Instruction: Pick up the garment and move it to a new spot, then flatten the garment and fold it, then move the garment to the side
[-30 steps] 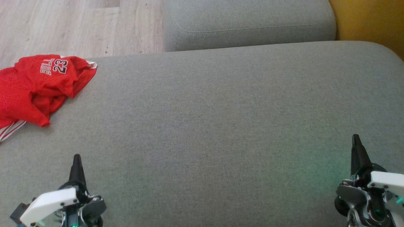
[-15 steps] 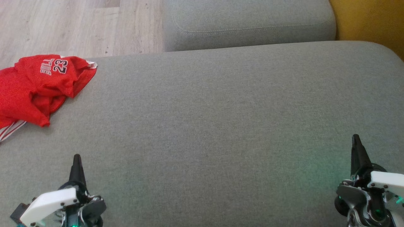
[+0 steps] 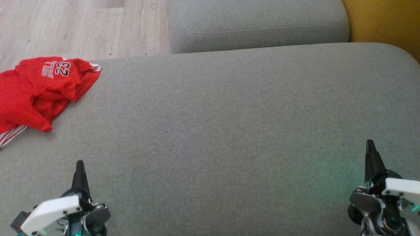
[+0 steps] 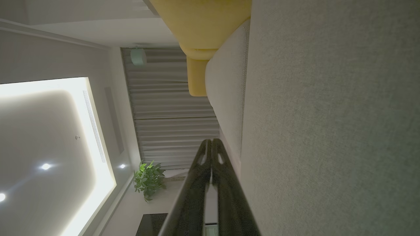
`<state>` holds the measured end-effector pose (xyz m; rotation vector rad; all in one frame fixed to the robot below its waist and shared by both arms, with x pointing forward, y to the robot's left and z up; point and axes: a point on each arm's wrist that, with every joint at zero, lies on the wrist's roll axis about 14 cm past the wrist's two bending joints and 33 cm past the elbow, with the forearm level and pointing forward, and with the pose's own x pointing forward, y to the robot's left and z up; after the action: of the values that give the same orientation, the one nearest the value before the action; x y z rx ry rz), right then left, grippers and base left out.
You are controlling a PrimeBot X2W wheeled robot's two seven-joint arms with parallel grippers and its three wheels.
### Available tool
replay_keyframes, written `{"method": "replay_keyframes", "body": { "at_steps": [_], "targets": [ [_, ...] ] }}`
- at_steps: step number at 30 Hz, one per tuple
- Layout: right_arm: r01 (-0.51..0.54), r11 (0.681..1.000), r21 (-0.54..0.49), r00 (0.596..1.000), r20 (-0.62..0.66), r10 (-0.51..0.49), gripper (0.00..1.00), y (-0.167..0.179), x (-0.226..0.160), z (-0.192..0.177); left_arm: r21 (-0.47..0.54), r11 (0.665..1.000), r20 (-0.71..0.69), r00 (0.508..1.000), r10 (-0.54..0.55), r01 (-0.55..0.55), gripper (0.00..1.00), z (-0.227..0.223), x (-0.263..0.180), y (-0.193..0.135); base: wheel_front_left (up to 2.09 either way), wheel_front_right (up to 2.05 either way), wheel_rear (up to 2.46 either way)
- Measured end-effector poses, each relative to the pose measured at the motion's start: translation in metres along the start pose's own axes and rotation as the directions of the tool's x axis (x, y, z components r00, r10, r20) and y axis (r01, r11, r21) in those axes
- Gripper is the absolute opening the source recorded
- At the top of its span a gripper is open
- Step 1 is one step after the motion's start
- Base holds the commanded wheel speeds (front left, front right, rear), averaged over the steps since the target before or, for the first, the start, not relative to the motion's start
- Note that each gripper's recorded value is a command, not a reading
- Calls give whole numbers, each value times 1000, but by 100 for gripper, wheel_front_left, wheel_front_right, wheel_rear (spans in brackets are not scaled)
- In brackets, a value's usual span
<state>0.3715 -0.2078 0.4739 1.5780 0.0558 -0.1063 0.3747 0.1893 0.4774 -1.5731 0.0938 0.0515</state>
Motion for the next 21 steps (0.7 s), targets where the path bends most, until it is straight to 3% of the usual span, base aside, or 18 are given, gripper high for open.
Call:
{"method": "replay_keyframes", "body": {
  "at_steps": [21],
  "targets": [
    [0,1000,0,1000,0,0,0,0,0,0,0,1000,0,1000,0,0,0,0,0,0,0,0,0]
  ]
}}
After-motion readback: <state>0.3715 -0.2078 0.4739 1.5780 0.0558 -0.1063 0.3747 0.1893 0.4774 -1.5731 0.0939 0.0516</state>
